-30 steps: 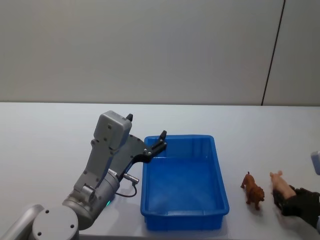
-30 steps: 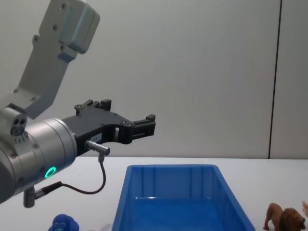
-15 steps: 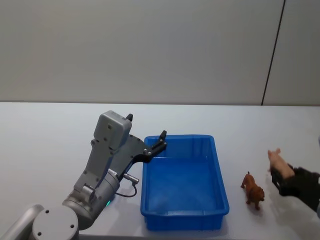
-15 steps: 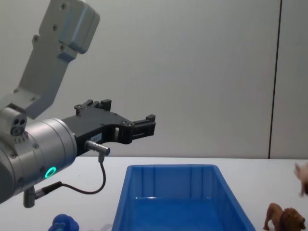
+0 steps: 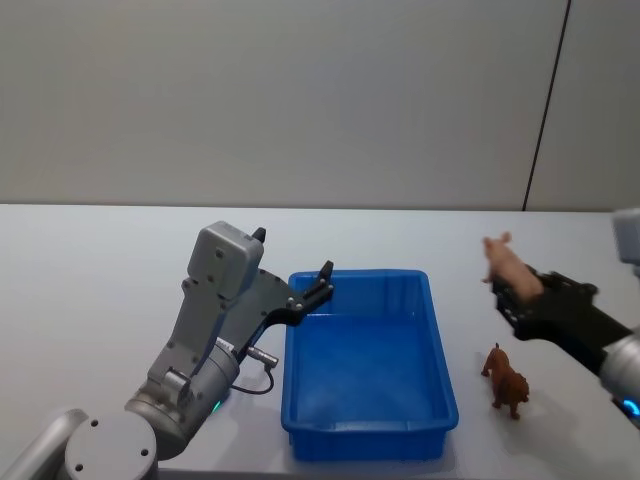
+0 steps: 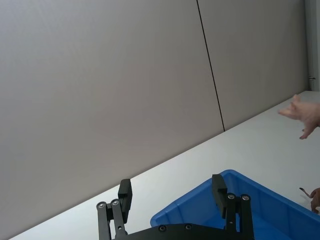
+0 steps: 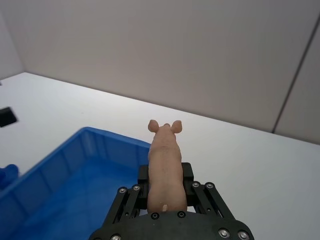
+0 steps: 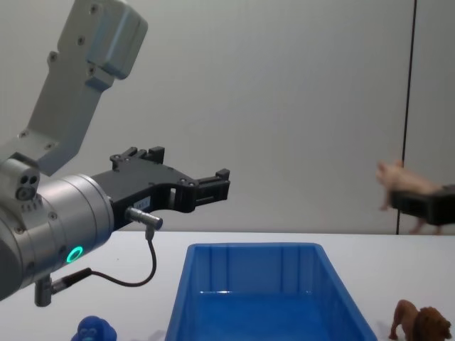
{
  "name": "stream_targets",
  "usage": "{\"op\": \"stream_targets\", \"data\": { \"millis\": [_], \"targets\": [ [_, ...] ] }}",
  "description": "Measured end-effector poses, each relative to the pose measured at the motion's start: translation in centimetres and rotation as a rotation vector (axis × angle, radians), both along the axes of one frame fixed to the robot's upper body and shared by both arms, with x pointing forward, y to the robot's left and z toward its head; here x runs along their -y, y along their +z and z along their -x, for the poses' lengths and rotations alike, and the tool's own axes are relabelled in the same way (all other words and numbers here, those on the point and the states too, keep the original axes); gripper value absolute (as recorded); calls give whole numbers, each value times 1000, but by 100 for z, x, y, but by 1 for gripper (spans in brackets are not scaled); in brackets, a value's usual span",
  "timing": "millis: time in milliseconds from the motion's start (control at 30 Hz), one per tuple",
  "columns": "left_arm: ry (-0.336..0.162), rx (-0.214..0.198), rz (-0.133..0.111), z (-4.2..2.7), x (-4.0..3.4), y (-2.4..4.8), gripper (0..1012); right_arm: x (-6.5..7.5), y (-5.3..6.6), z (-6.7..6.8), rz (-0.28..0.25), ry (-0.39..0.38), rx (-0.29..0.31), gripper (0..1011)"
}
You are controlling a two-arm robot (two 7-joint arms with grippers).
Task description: Pick up the two dolls from the table and place them into the box.
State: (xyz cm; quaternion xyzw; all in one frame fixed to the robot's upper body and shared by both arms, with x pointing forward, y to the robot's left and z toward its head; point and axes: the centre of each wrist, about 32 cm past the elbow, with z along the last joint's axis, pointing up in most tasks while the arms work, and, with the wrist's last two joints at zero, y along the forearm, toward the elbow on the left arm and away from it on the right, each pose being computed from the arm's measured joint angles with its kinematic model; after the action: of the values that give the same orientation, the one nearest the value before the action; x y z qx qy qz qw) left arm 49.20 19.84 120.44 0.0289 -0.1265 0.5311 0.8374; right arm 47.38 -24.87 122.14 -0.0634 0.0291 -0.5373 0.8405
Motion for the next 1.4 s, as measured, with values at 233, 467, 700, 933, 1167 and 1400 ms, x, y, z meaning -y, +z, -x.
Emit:
{"op": "stream_targets", "data": {
  "millis": [233,467,700,933,1167,1400],
  "targets": [
    [0,0,0,0,0,0,1002,-279,98,-16,27,82,10,371],
    [0,0,0,0,0,0,1002,-526,106,-12,69,135,-3,371],
    [0,0,0,0,0,0,1002,-730,54,-30,109,167,-34,373],
    [0,0,0,0,0,0,1002,-840,-7,-54,140,172,-59,590],
    [0,0,0,0,0,0,1002,-874,-33,-69,148,166,-62,788],
    [0,0,0,0,0,0,1002,-791,-18,-70,134,138,-38,987]
  ]
}}
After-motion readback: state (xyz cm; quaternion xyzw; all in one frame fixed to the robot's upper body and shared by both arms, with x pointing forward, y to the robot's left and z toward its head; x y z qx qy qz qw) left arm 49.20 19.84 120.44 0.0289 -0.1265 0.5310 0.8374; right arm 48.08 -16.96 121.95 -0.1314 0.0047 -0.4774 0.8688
